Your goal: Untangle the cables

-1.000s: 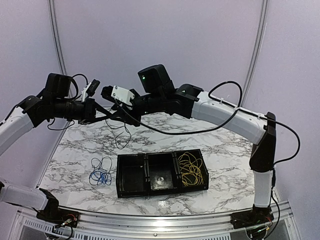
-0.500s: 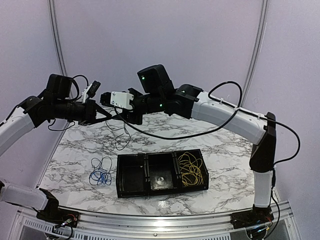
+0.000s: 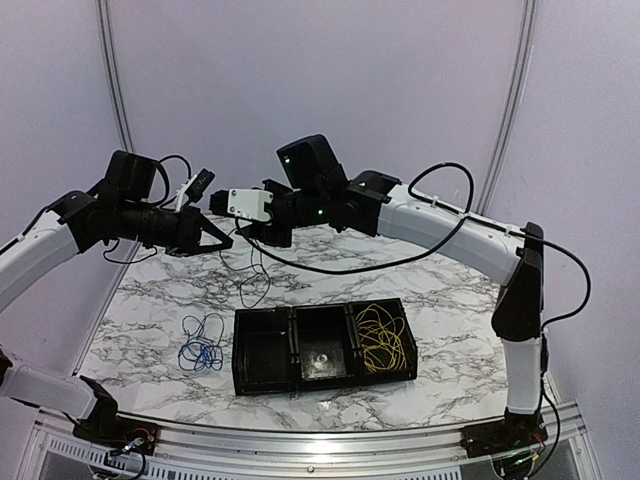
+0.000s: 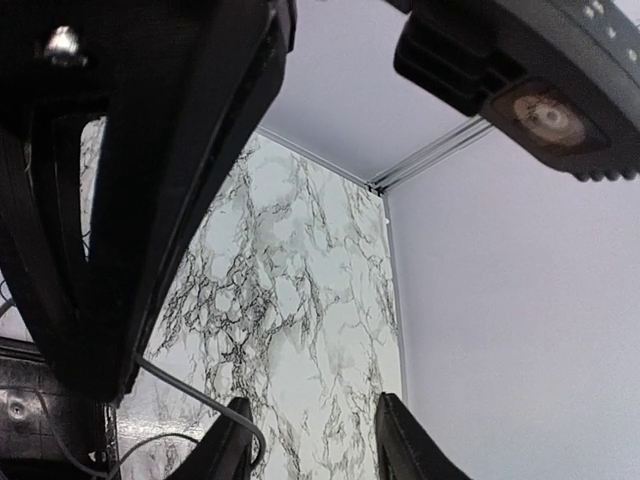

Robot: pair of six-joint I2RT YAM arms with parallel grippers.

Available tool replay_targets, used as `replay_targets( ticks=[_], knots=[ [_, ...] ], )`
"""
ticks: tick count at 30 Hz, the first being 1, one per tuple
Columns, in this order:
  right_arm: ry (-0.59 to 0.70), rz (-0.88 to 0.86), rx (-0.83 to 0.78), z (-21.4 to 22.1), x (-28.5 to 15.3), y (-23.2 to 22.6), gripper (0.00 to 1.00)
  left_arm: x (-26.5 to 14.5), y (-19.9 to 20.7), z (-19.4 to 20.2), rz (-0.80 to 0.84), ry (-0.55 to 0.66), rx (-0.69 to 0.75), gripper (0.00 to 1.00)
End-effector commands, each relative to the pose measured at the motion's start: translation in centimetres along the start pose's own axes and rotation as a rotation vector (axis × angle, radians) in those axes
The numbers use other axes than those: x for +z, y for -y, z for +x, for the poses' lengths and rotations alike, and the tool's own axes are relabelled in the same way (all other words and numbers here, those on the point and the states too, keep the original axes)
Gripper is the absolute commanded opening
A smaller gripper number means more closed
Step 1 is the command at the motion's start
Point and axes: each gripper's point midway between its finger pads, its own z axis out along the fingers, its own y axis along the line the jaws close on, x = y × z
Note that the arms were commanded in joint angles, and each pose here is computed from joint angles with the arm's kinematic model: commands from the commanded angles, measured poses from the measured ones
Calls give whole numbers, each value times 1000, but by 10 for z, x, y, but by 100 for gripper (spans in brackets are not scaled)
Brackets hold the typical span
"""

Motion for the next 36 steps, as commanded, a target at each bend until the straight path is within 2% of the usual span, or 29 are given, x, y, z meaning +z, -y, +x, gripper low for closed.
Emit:
replay_targets(
  ticks=[1, 5, 9, 12, 13, 15, 17, 20, 22, 30, 36],
  knots=[
    [34, 7, 20, -12, 5, 5, 38, 1, 6, -5, 26, -11, 28, 0],
    [81, -53, 9, -26, 2, -7, 26, 1, 6, -11, 14, 1, 47, 0],
    [80, -92, 15, -25, 1, -16, 0, 3, 5, -13, 12, 3, 47, 0],
    [69, -82, 29, -24, -3, -14, 0, 4, -1, -15, -17, 17, 46, 0],
    [64, -67, 44, -24, -5, -10, 0, 3, -10, -19, -71, 42, 44, 1],
    [65, -29, 106, -25, -11, 0, 0, -5, -38, -35, -240, 140, 9, 18],
    [72, 19, 186, -28, -19, 13, 0, -18, -57, -52, -357, 282, -45, 22],
    [84, 30, 223, -33, -26, 17, 0, -26, -65, -69, -373, 447, -114, 28],
    [87, 37, 238, -35, -30, 19, 0, -24, -69, -77, -362, 505, -139, 28],
    [107, 60, 267, -44, -51, 27, 0, 15, -75, -89, -282, 537, -170, 27],
    [218, 9, 319, -75, -86, 33, 0, 32, -119, -73, -414, 540, -215, 27]
  ],
)
